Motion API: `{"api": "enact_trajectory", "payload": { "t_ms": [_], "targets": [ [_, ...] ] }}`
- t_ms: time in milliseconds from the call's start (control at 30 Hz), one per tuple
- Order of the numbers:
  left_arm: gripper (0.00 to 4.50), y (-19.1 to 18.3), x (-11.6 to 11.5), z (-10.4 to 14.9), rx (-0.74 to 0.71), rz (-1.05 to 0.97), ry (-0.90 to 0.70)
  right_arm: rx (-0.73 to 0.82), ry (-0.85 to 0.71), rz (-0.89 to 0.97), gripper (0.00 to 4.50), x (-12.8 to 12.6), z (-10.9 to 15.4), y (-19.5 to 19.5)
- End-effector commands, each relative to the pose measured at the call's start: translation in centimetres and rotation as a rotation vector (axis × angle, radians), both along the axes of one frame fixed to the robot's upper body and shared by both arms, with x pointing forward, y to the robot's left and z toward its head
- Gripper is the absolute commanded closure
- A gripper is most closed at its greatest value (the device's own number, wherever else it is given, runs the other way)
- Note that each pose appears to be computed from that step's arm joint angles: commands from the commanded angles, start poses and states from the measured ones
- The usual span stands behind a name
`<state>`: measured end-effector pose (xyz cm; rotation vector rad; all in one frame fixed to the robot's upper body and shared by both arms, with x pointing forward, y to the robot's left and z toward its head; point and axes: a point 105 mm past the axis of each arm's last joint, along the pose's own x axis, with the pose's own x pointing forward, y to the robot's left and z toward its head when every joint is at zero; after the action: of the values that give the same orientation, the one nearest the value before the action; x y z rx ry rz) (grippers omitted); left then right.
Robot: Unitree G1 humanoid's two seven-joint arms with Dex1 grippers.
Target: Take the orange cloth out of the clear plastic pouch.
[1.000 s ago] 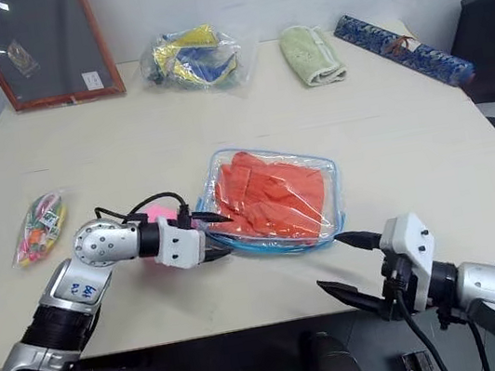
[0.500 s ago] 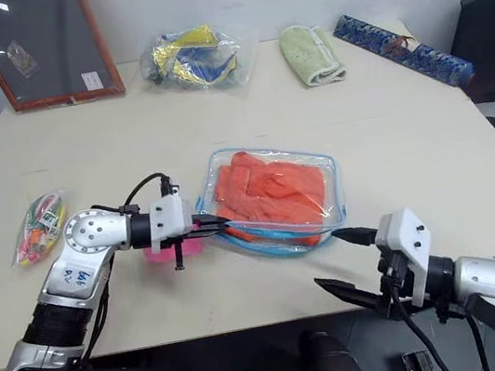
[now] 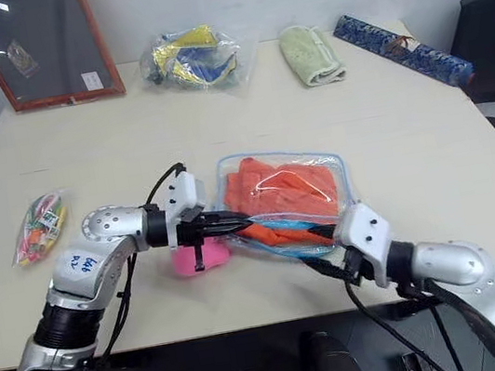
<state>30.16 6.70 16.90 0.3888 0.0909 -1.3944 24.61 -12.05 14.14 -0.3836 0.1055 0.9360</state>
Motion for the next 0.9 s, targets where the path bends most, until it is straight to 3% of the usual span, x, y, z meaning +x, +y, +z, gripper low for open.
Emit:
{"api": "enact_trajectory", "payload": {
  "t_ms": [33,233,333,400,667,900],
  "targets": [
    [4.50,-0.4,-0.2,1.2,-0.002,-0.019,-0.054,-0.070,-0.066,-0.021,2.67,1.0,-0.2,0.4],
    [4.50,-0.5,0.0,1.1,0.002,-0.016,-0.057,-0.217,-0.167,-0.066,2.67,3.0,-1.6,0.4],
    [4.50,-0.5,0.0,1.1,0.003,-0.018,-0.060,-0.247,-0.198,-0.098,2.08,3.6,-1.8,0.5],
    [4.50,-0.6,0.0,1.2,0.002,-0.020,-0.061,-0.260,-0.208,-0.111,1.45,3.9,-1.8,0.5],
    [4.50,-1.0,-0.3,1.1,-0.004,-0.039,-0.063,-0.255,-0.215,-0.156,1.45,5.2,-1.7,0.6],
    [4.50,-1.3,-0.1,1.2,-0.013,-0.038,-0.068,-0.387,-0.265,-0.086,1.45,5.1,-3.0,0.7]
  ]
}}
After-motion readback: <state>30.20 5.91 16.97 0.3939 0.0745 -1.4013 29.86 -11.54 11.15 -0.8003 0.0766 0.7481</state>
